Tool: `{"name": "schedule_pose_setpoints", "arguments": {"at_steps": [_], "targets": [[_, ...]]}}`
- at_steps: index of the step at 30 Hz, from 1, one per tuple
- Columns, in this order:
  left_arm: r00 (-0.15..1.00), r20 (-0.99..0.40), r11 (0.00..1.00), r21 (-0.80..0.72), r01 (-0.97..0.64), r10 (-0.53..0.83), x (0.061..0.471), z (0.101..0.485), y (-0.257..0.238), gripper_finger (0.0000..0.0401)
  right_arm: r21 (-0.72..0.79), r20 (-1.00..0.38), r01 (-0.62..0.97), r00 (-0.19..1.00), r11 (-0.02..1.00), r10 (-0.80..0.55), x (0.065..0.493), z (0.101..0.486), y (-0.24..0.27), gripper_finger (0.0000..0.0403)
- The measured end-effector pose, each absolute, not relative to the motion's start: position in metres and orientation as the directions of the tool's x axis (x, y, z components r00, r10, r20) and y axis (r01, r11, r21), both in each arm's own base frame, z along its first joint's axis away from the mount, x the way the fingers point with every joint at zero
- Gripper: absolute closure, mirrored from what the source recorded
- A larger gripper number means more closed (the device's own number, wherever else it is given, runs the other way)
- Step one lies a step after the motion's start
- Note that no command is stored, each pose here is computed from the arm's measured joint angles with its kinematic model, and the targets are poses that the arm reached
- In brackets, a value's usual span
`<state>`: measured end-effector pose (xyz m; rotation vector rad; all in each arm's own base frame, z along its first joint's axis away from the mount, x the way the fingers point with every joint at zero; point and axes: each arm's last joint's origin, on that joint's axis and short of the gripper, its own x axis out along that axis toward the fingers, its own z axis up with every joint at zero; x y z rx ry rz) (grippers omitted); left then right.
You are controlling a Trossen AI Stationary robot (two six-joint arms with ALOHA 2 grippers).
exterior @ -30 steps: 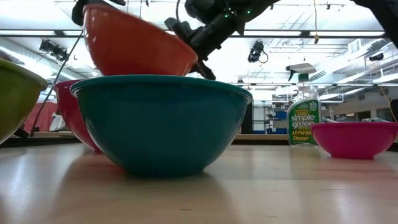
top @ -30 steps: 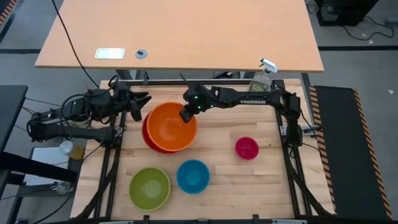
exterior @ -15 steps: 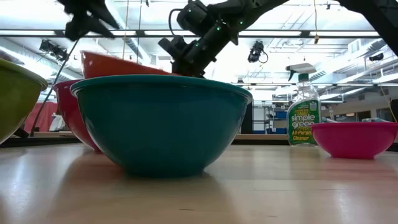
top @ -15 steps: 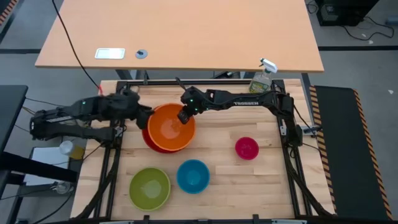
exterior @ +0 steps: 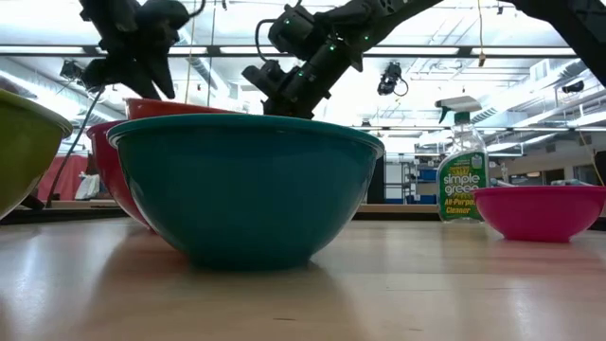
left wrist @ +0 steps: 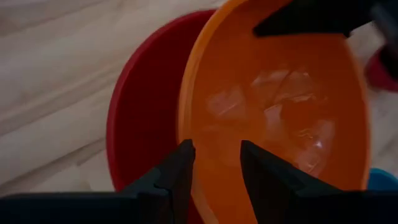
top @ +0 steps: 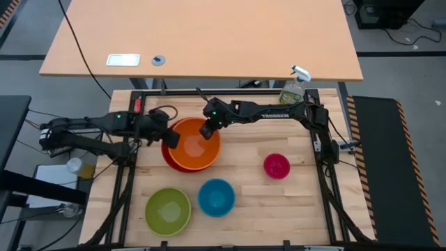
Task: Nest bowls inside each other
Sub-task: Stack the orange bowl on top of the red bowl, then stack the green bowl on top of the orange bowl
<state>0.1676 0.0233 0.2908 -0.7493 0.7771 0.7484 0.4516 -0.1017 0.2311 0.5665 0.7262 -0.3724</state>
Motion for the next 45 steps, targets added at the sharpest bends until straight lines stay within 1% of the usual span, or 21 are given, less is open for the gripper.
{"name": "schedule_pose_setpoints", "arguments": {"at_steps": [4,7,13,18,23,25,29,31,34,40,45], "targets": [[0.428,-0.857,0.503,-0.245,-0.828,0.287,0.177,0.280,0.024,0.0260,0.360,-0.709,0.500,0.696,0.787,-0.118,0.452,0.231,-0.102,0.0356],[0.402,-0.873,0.495,-0.230,-0.838,0.276,0.181,0.276,0.024,0.0260,0.370,-0.709,0.493,0.698,0.788,-0.104,0.452,0.231,-0.102,0.0348],[0.457,-0.840,0.548,-0.244,-0.800,0.293,0.185,0.295,0.020,0.0260,0.391,-0.708,0.466,0.703,0.794,-0.064,0.451,0.232,-0.099,0.0346],[0.434,-0.853,0.552,-0.221,-0.804,0.290,0.180,0.298,0.019,0.0260,0.393,-0.697,0.424,0.716,0.816,-0.037,0.452,0.233,-0.098,0.0344],[0.425,-0.860,0.560,-0.211,-0.801,0.283,0.180,0.298,0.018,0.0260,0.377,-0.694,0.408,0.719,0.832,-0.038,0.453,0.234,-0.099,0.0326],[0.427,-0.860,0.567,-0.210,-0.797,0.281,0.180,0.298,0.016,0.0260,0.356,-0.692,0.393,0.720,0.848,-0.043,0.453,0.234,-0.098,0.0312],[0.432,-0.857,0.600,-0.195,-0.776,0.280,0.180,0.298,0.013,0.0260,0.247,-0.695,0.380,0.710,0.891,-0.111,0.454,0.234,-0.094,0.0282],[0.435,-0.854,0.613,-0.186,-0.768,0.286,0.180,0.298,0.010,0.0260,0.205,-0.694,0.368,0.708,0.907,-0.131,0.454,0.234,-0.092,0.0273],[0.438,-0.847,0.628,-0.170,-0.760,0.300,0.181,0.298,0.007,0.0260,0.156,-0.700,0.359,0.697,0.920,-0.153,0.454,0.230,-0.090,0.0269],[0.441,-0.844,0.636,-0.165,-0.754,0.304,0.181,0.298,0.005,0.0260,0.114,-0.717,0.354,0.676,0.928,-0.170,0.451,0.224,-0.092,0.0272],[0.445,-0.851,0.664,-0.164,-0.730,0.279,0.181,0.298,0.004,0.0260,0.092,-0.694,0.324,0.699,0.942,-0.173,0.445,0.241,-0.090,0.0272]]}}
